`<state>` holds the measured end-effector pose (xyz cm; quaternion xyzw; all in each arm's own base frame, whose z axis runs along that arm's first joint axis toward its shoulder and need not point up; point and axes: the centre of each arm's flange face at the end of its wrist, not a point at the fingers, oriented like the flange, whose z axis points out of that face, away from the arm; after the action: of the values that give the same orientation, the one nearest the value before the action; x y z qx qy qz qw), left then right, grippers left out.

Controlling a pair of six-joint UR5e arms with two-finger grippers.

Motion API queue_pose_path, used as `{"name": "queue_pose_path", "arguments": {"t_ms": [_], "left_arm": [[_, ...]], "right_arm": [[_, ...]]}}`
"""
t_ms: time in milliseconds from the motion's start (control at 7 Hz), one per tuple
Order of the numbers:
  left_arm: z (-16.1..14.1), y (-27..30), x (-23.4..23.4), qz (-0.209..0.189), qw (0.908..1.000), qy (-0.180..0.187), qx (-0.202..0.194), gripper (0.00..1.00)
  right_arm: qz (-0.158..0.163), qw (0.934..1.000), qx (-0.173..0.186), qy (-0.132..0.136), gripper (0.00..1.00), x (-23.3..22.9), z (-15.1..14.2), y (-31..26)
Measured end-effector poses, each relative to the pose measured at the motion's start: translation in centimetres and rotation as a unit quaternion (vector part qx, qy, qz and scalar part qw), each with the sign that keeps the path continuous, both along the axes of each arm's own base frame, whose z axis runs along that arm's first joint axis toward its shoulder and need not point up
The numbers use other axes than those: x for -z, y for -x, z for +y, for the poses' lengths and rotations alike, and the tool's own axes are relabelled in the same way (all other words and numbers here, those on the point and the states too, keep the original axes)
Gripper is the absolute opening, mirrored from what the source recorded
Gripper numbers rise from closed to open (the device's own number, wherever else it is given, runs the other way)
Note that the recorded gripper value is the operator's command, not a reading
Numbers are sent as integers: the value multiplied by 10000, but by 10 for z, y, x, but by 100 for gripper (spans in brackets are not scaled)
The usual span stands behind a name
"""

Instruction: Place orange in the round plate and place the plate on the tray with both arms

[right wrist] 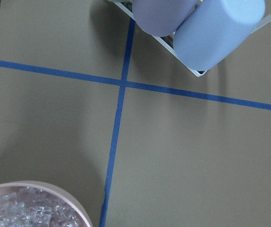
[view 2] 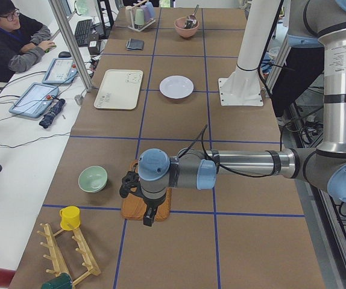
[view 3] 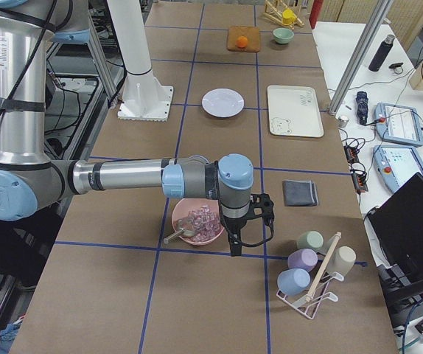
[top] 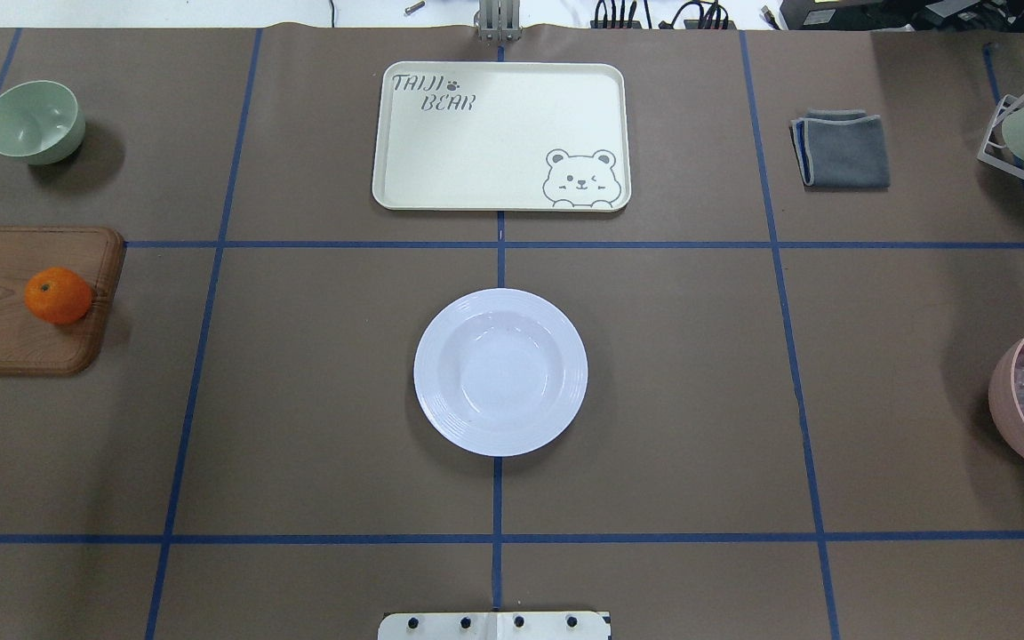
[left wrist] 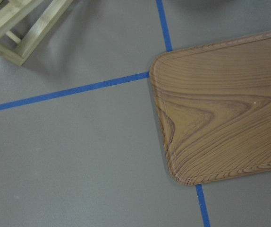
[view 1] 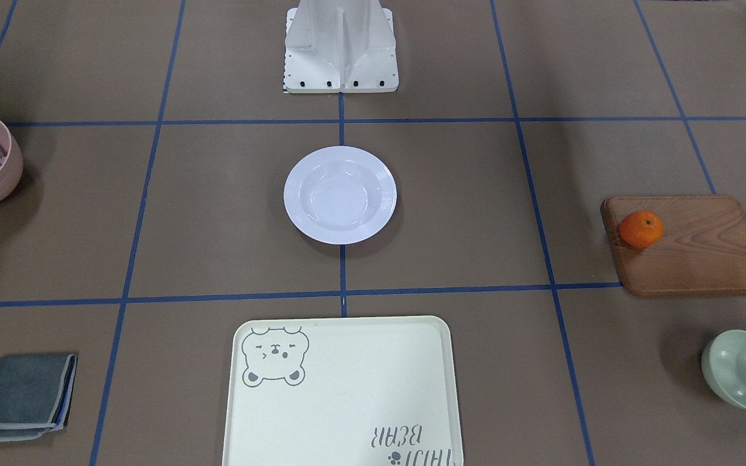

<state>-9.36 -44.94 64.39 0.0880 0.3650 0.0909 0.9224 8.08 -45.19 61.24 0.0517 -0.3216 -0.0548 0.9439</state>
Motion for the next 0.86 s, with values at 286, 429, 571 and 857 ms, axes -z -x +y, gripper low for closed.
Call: {"name": "queue_pose_path", "arguments": {"t_ms": [286,429,571,857], "left_arm": [[-26,2,39,-36,9977,-671,21,99],[-47,3,56,-74,9930,-1179,29,99],[-59,4,62,-83,9892,-1465,27,99],[-74,-4,85,-62,9824,-1866,35,99]], "right_arm": [[-20,9981,-6,-613,100,28,-22,0],[-53,9956,-6,-937,100,35,-24,1],[-116,9933,12,-1152,100,35,-18,1],[-304,9883,-209,-1478,100,53,-15,6]]}}
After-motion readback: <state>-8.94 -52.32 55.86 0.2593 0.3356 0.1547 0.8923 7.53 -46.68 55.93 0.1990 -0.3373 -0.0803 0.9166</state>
